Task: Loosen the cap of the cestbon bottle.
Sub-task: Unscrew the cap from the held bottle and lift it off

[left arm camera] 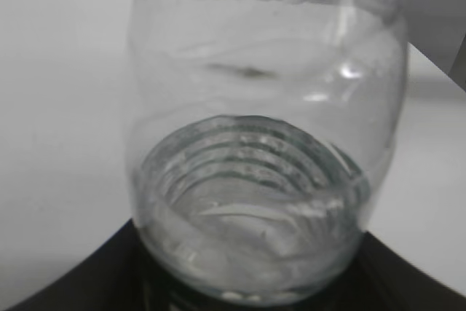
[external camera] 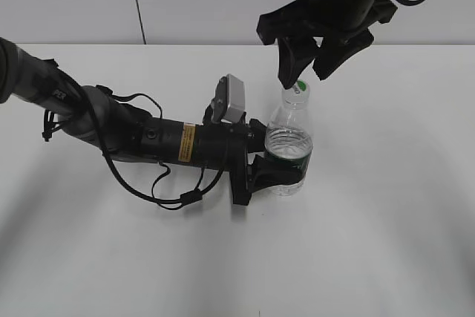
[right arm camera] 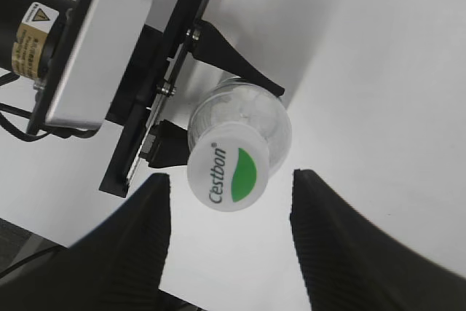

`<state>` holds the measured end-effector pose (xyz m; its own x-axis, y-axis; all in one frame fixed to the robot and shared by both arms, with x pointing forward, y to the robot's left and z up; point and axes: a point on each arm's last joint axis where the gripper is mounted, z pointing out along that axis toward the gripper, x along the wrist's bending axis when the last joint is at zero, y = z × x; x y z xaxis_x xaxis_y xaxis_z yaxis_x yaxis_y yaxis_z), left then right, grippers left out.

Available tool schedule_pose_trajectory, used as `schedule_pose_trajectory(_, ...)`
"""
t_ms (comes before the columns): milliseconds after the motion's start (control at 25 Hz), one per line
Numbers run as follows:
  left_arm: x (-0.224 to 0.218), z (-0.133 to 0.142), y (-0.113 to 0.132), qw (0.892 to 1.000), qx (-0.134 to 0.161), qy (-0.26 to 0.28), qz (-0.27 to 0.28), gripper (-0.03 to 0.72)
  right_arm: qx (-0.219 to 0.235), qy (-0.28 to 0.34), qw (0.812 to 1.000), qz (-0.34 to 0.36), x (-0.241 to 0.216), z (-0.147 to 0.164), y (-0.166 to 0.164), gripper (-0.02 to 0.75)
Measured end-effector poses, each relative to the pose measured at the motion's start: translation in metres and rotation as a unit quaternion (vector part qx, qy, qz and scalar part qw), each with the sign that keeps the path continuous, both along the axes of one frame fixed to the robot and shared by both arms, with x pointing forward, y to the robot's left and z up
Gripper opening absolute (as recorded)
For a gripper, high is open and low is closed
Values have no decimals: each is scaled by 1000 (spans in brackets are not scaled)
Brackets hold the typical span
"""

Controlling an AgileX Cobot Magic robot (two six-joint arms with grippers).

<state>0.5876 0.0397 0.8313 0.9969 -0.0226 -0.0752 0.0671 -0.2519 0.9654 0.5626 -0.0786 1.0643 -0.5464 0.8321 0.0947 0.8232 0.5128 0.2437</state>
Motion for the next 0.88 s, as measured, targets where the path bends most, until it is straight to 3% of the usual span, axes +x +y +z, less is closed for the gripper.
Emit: schedule_pose_trajectory(880, 0, 0, 0, 1000, 0, 0, 0, 391, -18, 22, 1000, 1, 8, -22, 4, 412)
